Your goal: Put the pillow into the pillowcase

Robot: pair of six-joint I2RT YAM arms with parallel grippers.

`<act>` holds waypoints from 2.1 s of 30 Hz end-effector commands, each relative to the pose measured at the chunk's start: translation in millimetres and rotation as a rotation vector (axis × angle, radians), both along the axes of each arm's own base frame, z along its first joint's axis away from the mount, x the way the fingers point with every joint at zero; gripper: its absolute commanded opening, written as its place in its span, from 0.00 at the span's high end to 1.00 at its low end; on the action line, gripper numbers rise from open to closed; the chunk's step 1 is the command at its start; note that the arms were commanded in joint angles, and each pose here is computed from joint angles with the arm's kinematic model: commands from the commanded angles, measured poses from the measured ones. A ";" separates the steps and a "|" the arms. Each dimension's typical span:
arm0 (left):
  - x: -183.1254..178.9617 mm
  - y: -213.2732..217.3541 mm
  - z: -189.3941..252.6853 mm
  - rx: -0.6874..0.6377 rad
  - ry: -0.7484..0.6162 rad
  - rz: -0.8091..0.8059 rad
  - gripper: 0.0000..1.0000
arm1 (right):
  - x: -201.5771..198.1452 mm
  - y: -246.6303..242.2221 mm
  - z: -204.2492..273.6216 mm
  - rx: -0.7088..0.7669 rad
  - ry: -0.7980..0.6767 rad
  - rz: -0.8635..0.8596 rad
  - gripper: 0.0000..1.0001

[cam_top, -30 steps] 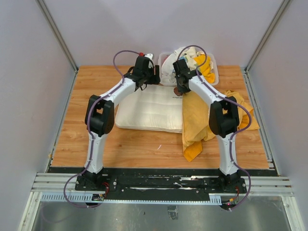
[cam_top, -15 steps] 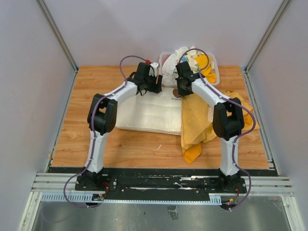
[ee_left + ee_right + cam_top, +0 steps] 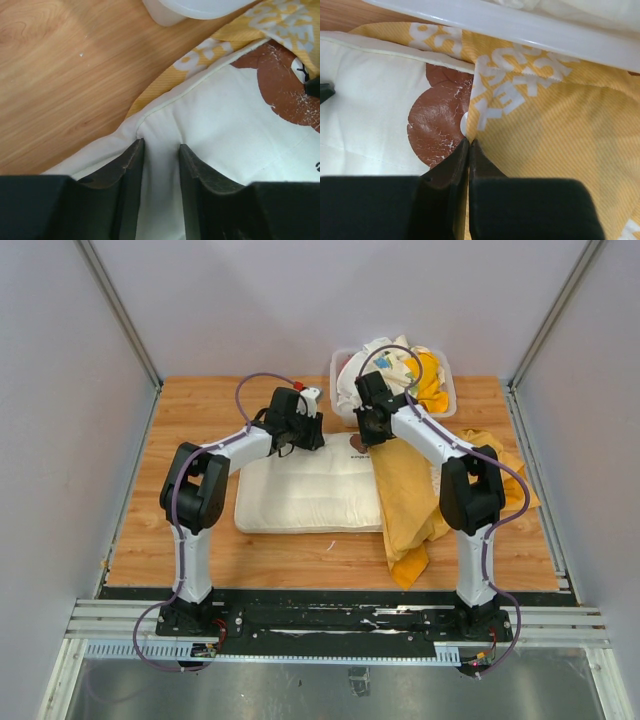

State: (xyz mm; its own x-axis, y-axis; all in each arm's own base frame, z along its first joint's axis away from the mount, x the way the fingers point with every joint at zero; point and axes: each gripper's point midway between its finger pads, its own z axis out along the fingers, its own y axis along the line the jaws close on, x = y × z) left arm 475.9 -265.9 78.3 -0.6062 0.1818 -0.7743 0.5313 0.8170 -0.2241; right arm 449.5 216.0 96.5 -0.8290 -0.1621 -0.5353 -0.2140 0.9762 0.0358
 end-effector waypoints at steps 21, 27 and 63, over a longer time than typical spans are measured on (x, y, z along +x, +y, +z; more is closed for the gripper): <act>-45.7 -49.6 67.5 -0.199 0.048 -0.100 1.00 | -17.2 79.1 58.2 0.164 -0.051 0.254 0.99; -40.9 -51.4 89.8 -0.233 0.018 -0.077 1.00 | -18.8 97.4 77.4 0.225 -0.077 0.313 0.99; 6.9 -27.2 153.6 -0.352 -0.064 0.051 1.00 | -47.5 148.3 113.4 0.416 -0.003 0.544 0.99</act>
